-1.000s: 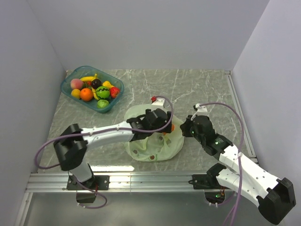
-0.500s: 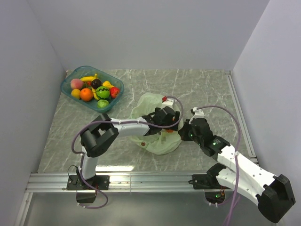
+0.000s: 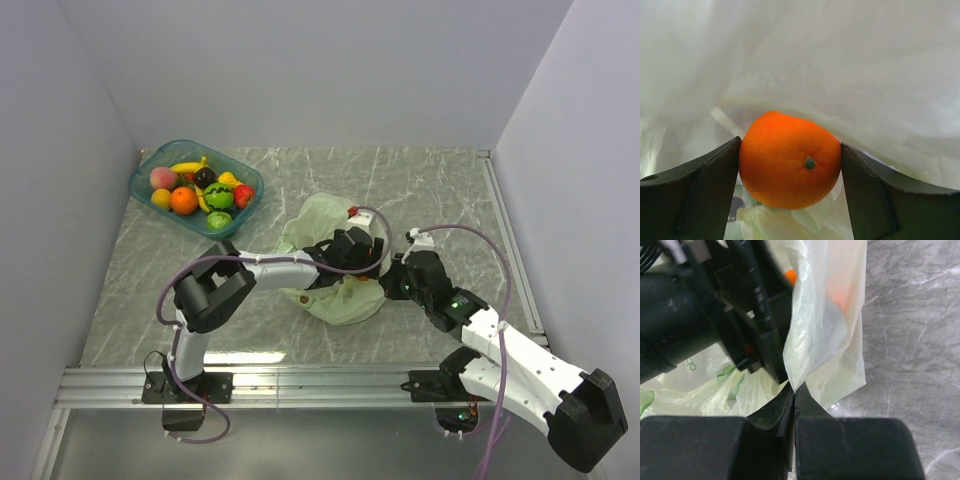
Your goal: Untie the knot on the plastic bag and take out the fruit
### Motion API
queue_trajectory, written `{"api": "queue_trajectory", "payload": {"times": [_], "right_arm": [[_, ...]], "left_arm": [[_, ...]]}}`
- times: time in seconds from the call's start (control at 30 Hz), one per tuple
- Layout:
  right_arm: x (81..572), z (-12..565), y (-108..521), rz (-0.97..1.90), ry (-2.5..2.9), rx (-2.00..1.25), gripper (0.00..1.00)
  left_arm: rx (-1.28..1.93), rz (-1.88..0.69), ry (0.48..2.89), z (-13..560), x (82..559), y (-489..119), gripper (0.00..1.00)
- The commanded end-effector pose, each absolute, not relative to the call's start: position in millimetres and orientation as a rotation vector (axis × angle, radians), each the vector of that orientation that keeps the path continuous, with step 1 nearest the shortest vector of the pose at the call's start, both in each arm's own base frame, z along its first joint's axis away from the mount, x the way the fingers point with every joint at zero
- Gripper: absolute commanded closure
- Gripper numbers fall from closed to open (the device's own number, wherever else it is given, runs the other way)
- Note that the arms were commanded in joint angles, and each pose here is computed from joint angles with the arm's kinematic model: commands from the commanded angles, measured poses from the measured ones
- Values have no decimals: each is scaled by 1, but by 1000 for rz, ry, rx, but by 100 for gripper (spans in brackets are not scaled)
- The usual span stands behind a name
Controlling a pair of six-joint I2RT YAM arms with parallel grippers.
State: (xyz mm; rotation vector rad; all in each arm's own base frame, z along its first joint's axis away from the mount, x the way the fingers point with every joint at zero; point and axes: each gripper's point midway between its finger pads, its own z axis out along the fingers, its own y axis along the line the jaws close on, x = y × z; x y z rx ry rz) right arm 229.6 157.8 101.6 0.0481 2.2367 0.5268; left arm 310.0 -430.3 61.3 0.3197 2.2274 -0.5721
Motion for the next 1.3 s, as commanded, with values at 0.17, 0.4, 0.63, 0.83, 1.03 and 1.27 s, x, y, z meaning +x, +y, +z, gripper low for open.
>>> {"api": "queue_trajectory", "payload": {"times": [0.17,0.4,0.63,0.83,1.03,1.27], "right_arm": [[245,124,144,437,2159,94,100],[249,128,136,379,2152,119,100],[249,123,133,340,2183,114,100],[249,125,127,320,2167,127,100],[249,130,125,318,2151,136,100],[246,135,123,330,2125,139,100]], "left_arm": [[379,-654,2149,112,282,-399,99],[478,-794,2060,170,251,-384,100],[560,-935,1877,261,237,-369,99],[73,-608,1869,302,332,-250,100],[-464,-307,1867,277,418,-106,99],[-762,-185,1828,233,492,6,88]]}}
